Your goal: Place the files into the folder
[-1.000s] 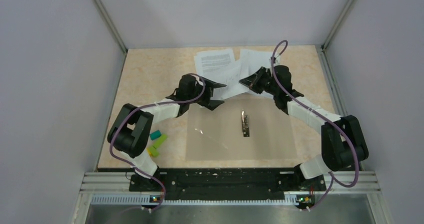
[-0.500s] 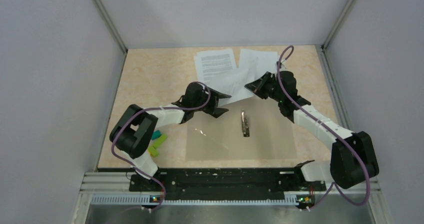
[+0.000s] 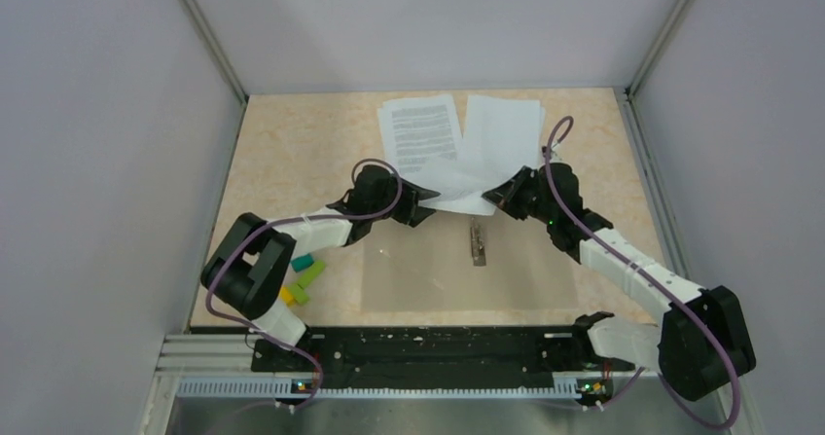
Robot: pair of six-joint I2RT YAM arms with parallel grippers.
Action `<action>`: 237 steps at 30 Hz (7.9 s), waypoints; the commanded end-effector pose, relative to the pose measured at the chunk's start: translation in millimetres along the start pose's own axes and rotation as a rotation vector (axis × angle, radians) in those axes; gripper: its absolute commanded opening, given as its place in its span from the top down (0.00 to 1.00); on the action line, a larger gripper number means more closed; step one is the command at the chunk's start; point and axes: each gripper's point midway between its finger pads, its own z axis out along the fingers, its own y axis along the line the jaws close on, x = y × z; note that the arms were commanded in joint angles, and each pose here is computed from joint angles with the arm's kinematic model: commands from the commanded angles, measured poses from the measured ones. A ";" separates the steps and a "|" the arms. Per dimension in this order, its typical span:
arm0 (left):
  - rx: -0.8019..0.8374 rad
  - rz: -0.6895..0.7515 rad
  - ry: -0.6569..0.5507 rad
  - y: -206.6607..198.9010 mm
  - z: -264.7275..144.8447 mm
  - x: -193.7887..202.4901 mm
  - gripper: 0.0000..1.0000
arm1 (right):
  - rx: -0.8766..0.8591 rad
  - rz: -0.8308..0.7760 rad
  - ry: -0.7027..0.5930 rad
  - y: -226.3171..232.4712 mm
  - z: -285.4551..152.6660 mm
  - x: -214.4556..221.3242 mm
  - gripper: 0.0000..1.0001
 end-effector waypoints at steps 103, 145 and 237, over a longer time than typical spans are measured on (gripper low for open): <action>0.510 1.411 -0.032 -156.8 -209.4 83.7 1.00 | -0.902 -0.431 0.099 145.9 -133.6 9.2 0.46; 0.038 1.228 -0.371 -62.5 -64.3 -46.9 1.00 | -0.222 -0.504 0.059 26.7 -17.3 1.0 1.00; -0.847 0.616 -0.304 188.5 -150.6 -73.6 1.00 | -0.202 -0.510 0.258 -15.6 22.4 96.7 1.00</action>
